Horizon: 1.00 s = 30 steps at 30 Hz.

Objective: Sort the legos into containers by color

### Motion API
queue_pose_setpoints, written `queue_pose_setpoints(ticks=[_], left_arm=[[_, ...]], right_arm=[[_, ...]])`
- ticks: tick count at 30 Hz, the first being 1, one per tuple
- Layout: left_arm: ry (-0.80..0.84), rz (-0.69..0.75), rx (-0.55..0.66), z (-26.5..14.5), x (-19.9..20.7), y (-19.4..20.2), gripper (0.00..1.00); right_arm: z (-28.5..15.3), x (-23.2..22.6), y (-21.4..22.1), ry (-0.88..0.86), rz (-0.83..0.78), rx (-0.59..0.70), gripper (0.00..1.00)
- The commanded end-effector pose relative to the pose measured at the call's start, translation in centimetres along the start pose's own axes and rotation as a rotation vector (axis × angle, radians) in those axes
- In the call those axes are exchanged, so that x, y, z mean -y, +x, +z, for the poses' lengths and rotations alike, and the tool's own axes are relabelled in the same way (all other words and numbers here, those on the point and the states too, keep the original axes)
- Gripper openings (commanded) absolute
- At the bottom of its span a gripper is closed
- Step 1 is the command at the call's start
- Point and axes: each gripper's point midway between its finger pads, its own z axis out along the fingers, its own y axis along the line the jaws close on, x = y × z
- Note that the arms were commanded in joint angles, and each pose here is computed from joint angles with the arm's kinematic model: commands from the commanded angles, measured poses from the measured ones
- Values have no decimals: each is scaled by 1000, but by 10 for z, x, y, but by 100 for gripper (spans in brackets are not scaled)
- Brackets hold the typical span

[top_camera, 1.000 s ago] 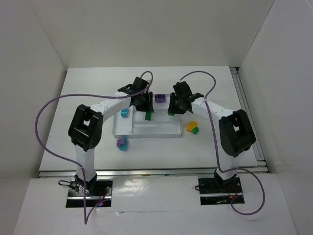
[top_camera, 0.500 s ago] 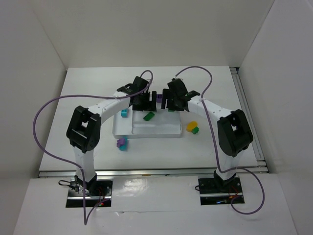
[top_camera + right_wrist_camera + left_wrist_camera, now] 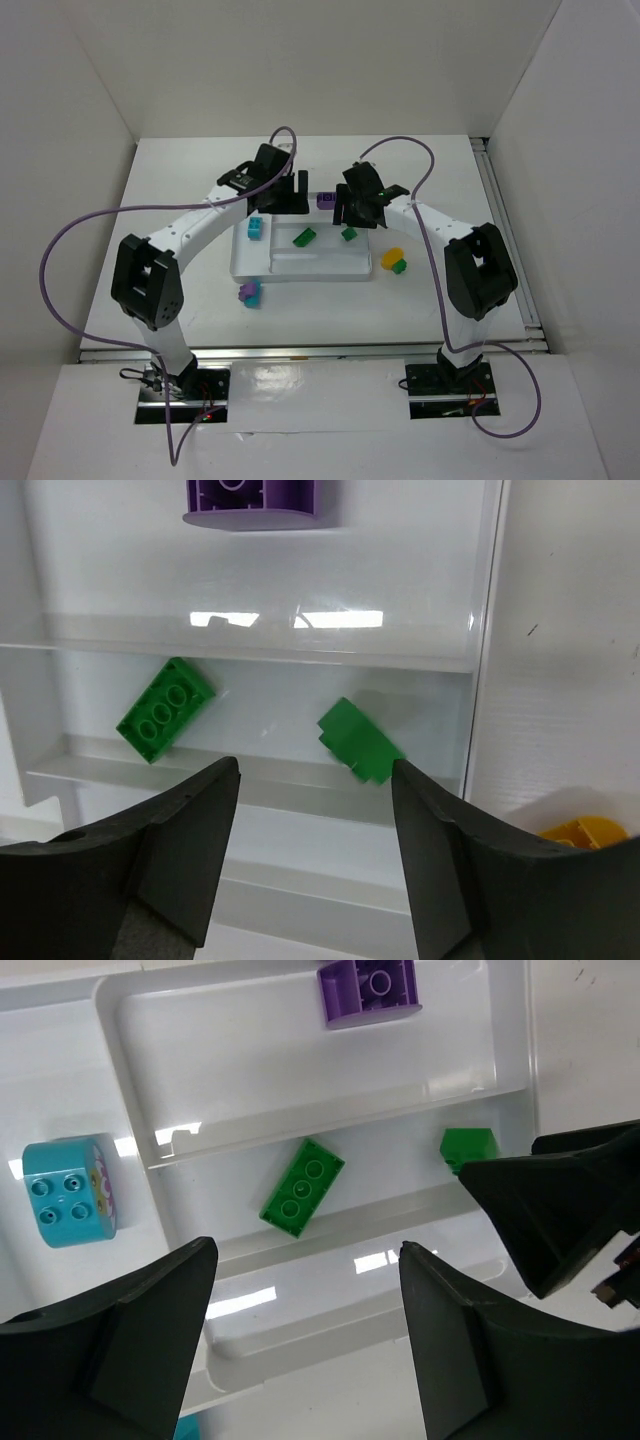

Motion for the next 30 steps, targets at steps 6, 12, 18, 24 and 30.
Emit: queue_pose_setpoints(ticks=[6, 12, 18, 24, 30], left_arm=[[0, 7, 77, -34, -4, -22, 85], [24, 15, 110, -52, 1, -31, 85], [45, 17, 109, -62, 3, -27, 85], [59, 33, 103, -62, 8, -25, 84], [73, 34, 88, -61, 11, -23, 84]], right_arm=[[-16, -3, -13, 4, -13, 28, 73], [-54, 37, -25, 75, 65, 127, 69], [-74, 99, -4, 206, 111, 108, 67], [-76, 121, 49, 218, -17, -59, 70], [-83, 136, 65, 265, -94, -119, 72]])
